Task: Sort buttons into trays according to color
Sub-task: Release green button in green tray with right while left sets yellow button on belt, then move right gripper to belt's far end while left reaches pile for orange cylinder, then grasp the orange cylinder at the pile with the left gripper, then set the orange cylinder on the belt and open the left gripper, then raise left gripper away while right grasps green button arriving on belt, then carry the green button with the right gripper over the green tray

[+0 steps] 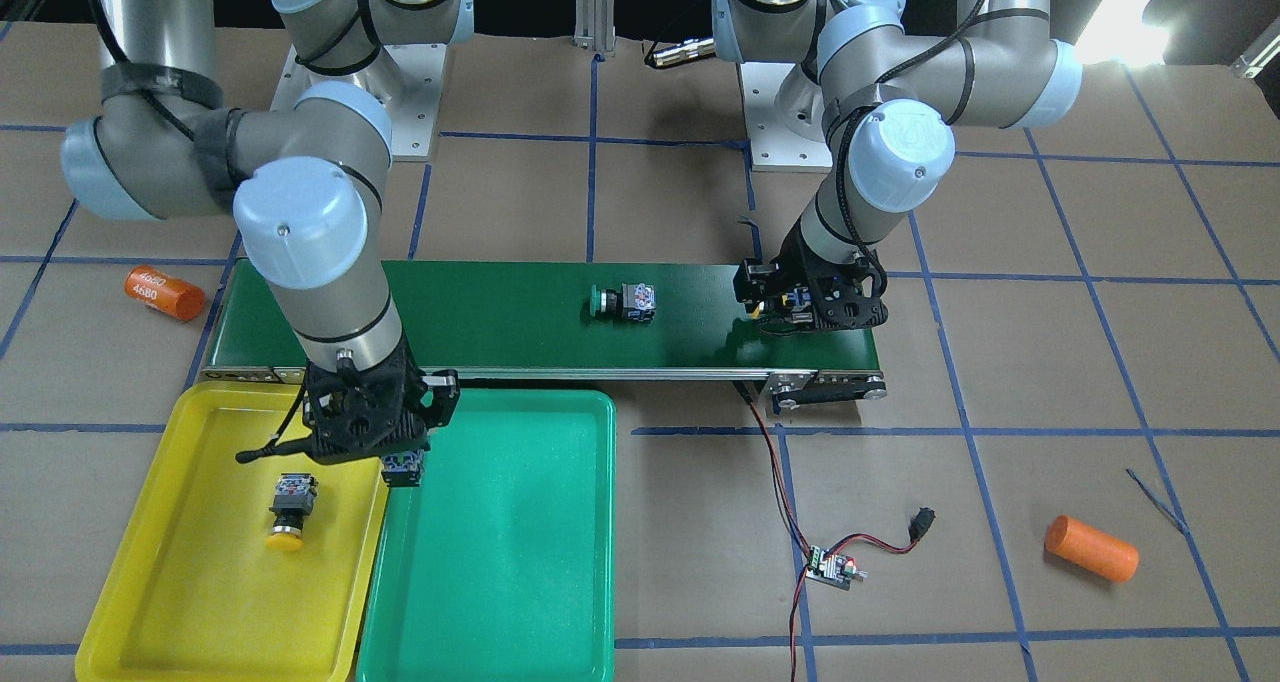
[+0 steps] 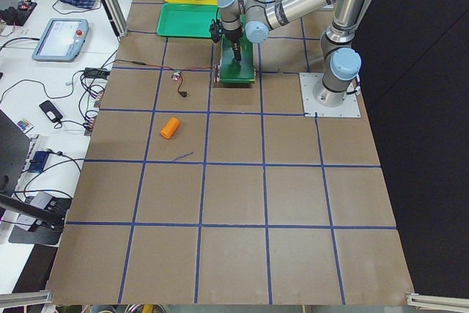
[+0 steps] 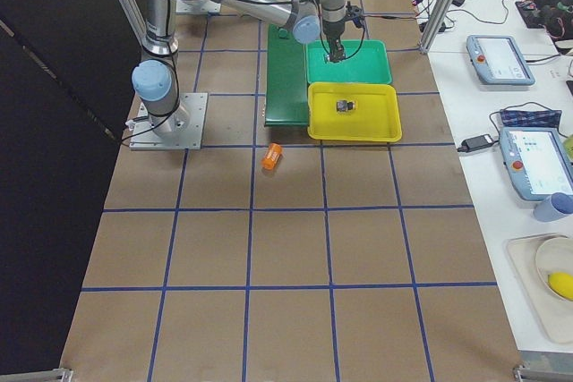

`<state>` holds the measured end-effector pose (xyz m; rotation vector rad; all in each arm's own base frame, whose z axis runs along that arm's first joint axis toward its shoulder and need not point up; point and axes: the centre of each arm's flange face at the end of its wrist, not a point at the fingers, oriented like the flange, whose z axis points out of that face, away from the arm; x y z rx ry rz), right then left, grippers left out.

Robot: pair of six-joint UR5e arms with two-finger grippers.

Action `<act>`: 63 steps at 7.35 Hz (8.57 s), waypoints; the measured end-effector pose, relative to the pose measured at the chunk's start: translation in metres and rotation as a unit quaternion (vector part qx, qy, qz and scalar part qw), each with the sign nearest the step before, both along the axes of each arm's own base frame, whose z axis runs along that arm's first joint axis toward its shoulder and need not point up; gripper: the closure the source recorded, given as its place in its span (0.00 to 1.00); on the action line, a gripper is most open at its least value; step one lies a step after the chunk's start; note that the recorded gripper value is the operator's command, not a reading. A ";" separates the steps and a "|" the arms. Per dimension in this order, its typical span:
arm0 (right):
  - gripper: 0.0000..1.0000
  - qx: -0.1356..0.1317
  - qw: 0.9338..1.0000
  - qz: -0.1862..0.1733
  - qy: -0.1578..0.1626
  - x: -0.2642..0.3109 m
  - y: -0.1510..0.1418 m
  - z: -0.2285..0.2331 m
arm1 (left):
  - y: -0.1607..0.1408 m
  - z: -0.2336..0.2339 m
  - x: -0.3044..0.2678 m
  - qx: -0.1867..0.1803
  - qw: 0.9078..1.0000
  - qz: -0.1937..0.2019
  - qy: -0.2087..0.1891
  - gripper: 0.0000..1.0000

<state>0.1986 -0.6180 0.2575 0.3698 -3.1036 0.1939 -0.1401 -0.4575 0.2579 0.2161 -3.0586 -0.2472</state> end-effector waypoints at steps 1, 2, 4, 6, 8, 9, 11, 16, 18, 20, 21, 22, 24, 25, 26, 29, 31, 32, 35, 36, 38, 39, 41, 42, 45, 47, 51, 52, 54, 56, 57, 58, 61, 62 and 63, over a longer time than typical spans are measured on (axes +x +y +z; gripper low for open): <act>0.29 0.010 1.000 0.000 0.001 0.000 -0.008 -0.020 | -0.002 0.005 0.000 -0.006 1.000 0.002 0.001 0.00; 0.28 0.016 1.000 -0.002 0.002 -0.002 -0.010 -0.030 | -0.002 0.015 0.001 -0.017 1.000 0.003 0.001 0.00; 0.26 0.019 1.000 -0.005 0.003 -0.006 -0.008 -0.027 | -0.026 0.040 0.028 -0.046 0.999 0.003 0.000 0.00; 0.27 0.034 0.999 -0.005 0.009 -0.012 0.006 0.004 | -0.075 0.066 0.115 -0.081 0.996 -0.042 0.000 0.00; 0.27 0.053 0.998 0.007 0.014 -0.021 0.033 0.042 | -0.113 0.067 0.214 -0.099 0.990 -0.097 -0.002 0.00; 0.27 0.059 0.998 0.017 0.015 -0.031 0.053 0.051 | -0.133 0.062 0.248 -0.104 0.987 -0.125 -0.003 0.00; 0.27 0.079 0.996 0.029 0.013 -0.071 0.116 0.046 | -0.184 0.045 0.293 -0.123 0.978 -0.167 -0.013 0.00; 0.26 0.072 0.971 0.225 0.020 -0.098 0.174 0.020 | -0.273 -0.024 0.346 -0.146 0.965 -0.218 -0.021 0.00; 0.26 0.058 0.923 0.378 0.032 -0.099 0.171 0.024 | -0.279 -0.049 0.349 -0.143 0.963 -0.230 -0.018 0.00; 0.26 0.025 0.845 0.531 0.066 -0.101 0.163 0.030 | -0.266 -0.043 0.354 -0.116 0.968 -0.223 0.004 0.00; 0.26 0.014 0.820 0.567 0.078 -0.100 0.161 0.030 | -0.262 -0.045 0.355 -0.106 0.970 -0.219 0.015 0.00; 0.26 0.009 0.809 0.582 0.081 -0.099 0.161 0.030 | -0.259 -0.050 0.355 -0.100 0.970 -0.219 0.022 0.00; 0.26 0.009 0.805 0.588 0.079 -0.097 0.163 0.026 | -0.259 -0.059 0.356 -0.095 0.971 -0.220 0.028 0.00; 0.25 0.009 0.805 0.588 0.077 -0.097 0.165 0.024 | -0.258 -0.064 0.355 -0.092 0.971 -0.220 0.030 0.00; 0.25 0.010 0.805 0.588 0.076 -0.097 0.165 0.023 | -0.257 -0.069 0.355 -0.088 0.971 -0.220 0.033 0.30; 0.25 0.010 0.805 0.589 0.077 -0.097 0.166 0.022 | -0.244 -0.076 0.354 -0.074 0.974 -0.210 0.038 0.84; 0.25 0.010 0.805 0.588 0.076 -0.097 0.166 0.022 | -0.234 -0.049 0.338 -0.060 0.982 -0.174 0.045 0.84; 0.25 0.010 0.806 0.587 0.077 -0.097 0.166 0.023 | -0.221 -0.019 0.318 -0.050 0.988 -0.136 0.054 0.84; 0.25 0.009 0.806 0.586 0.079 -0.098 0.165 0.024 | -0.149 0.057 0.222 -0.038 0.996 -0.057 0.063 0.84; 0.25 0.009 0.807 0.585 0.079 -0.098 0.165 0.024 | -0.117 0.065 0.177 -0.028 0.997 -0.034 0.060 0.84; 0.25 0.009 0.806 0.587 0.079 -0.099 0.165 0.023 | -0.060 0.063 0.087 -0.024 0.999 -0.003 0.043 0.84; 0.24 0.011 0.806 0.587 0.077 -0.098 0.165 0.023 | -0.037 0.057 0.051 -0.029 0.999 0.003 0.033 0.84; 0.24 0.014 0.806 0.587 0.073 -0.098 0.166 0.020 | -0.011 0.034 0.017 -0.045 0.999 -0.011 0.021 0.34; 0.24 0.017 0.806 0.588 0.071 -0.098 0.166 0.018 | -0.004 0.021 0.012 -0.050 0.998 -0.021 0.021 0.00; 0.24 0.021 0.807 0.587 0.068 -0.098 0.165 0.012 | -0.002 0.014 0.011 -0.061 0.997 -0.044 0.022 0.00; 0.24 0.022 0.807 0.586 0.065 -0.098 0.166 0.011 | -0.023 0.059 0.012 -0.091 0.995 -0.048 0.010 0.00; 0.24 0.026 0.804 0.591 0.055 -0.091 0.172 0.004 | -0.052 0.219 0.018 -0.085 0.994 -0.056 -0.033 0.00; 0.24 0.024 0.803 0.594 0.051 -0.089 0.174 0.004 | -0.051 0.235 0.020 -0.085 0.994 -0.055 -0.038 0.00; 0.23 0.031 0.799 0.598 0.046 -0.089 0.181 -0.002 | -0.054 0.248 0.029 -0.090 0.995 -0.044 -0.030 0.00; 0.23 0.040 0.800 0.598 0.035 -0.088 0.195 -0.016 | -0.061 0.243 0.046 -0.085 0.996 -0.025 -0.015 0.00; 0.23 0.041 0.801 0.596 0.032 -0.087 0.198 -0.018 | -0.060 0.243 0.048 -0.084 0.996 -0.022 -0.013 0.00; 0.25 0.042 0.801 0.596 0.030 -0.087 0.200 -0.020 | -0.060 0.242 0.049 -0.083 0.996 -0.021 -0.012 0.00; 0.67 0.039 0.801 0.597 0.025 -0.085 0.201 -0.021 | -0.060 0.242 0.050 -0.085 0.996 -0.020 -0.011 0.00; 0.68 0.036 0.800 0.598 0.019 -0.084 0.201 -0.022 | -0.060 0.243 0.050 -0.086 0.996 -0.020 -0.011 0.00; 0.70 0.033 0.800 0.599 0.015 -0.083 0.200 -0.022 | -0.060 0.243 0.050 -0.088 0.996 -0.020 -0.011 0.00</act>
